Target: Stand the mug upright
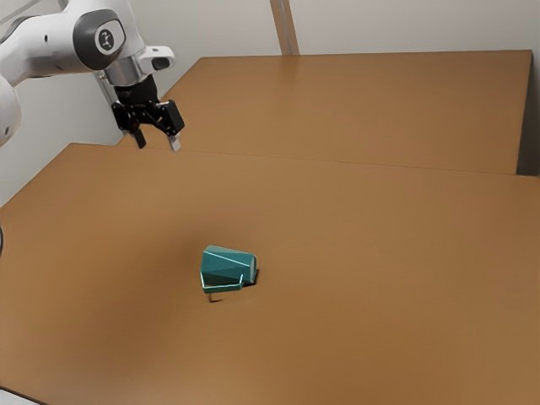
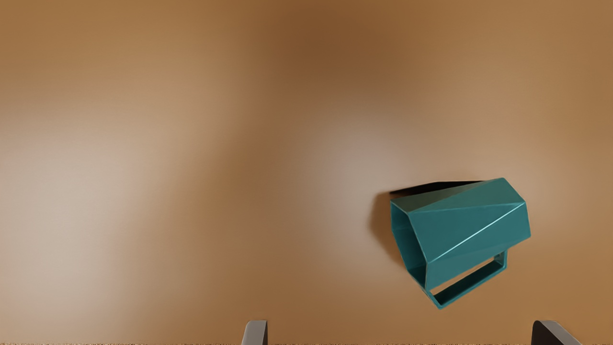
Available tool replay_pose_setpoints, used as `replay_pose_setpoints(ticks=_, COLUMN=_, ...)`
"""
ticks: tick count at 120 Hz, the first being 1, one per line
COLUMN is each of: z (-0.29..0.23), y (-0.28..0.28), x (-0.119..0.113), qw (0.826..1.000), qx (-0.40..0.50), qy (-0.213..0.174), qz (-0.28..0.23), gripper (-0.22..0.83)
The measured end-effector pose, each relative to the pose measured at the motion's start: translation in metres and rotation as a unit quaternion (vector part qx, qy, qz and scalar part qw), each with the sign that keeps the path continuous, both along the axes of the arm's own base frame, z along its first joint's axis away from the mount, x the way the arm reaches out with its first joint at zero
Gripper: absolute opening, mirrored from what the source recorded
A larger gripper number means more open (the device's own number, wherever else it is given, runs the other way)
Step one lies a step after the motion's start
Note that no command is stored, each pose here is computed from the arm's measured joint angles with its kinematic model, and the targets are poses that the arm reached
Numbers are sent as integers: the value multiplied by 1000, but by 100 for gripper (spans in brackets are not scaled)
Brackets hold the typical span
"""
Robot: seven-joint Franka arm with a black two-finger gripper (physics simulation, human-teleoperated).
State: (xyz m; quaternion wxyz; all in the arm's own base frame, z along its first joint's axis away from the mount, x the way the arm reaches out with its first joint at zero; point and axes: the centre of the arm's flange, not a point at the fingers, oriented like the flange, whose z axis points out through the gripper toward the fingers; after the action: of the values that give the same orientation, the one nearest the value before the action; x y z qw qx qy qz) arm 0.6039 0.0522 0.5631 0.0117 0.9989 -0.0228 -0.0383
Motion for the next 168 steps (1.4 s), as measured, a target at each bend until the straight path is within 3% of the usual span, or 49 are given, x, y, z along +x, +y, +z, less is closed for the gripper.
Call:
replay_pose_setpoints(ticks=41, z=-3, y=-4, x=-1, qw=1000, qx=-8, qy=6, qz=-1, gripper=62)
replay_pose_setpoints(ticks=66, z=-46, y=0, x=-37, qw=994, qx=-102, qy=16, qz=39, gripper=62)
replay_pose_setpoints(ticks=101, z=-165, y=41, x=-86, qw=961, qx=-240, qy=22, qz=135, gripper=62)
replay_pose_setpoints(ticks=125, z=-220, y=50, x=-105, qw=934, qx=-307, qy=-5, qz=183, gripper=62)
replay_pose_setpoints(ticks=145, z=-263, y=12, x=-99, qw=914, qx=-368, qy=-5, qz=168, gripper=61)
replay_pose_setpoints(ticks=168, z=-276, y=8, x=-96, qw=903, qx=-402, qy=-34, qz=150, gripper=62)
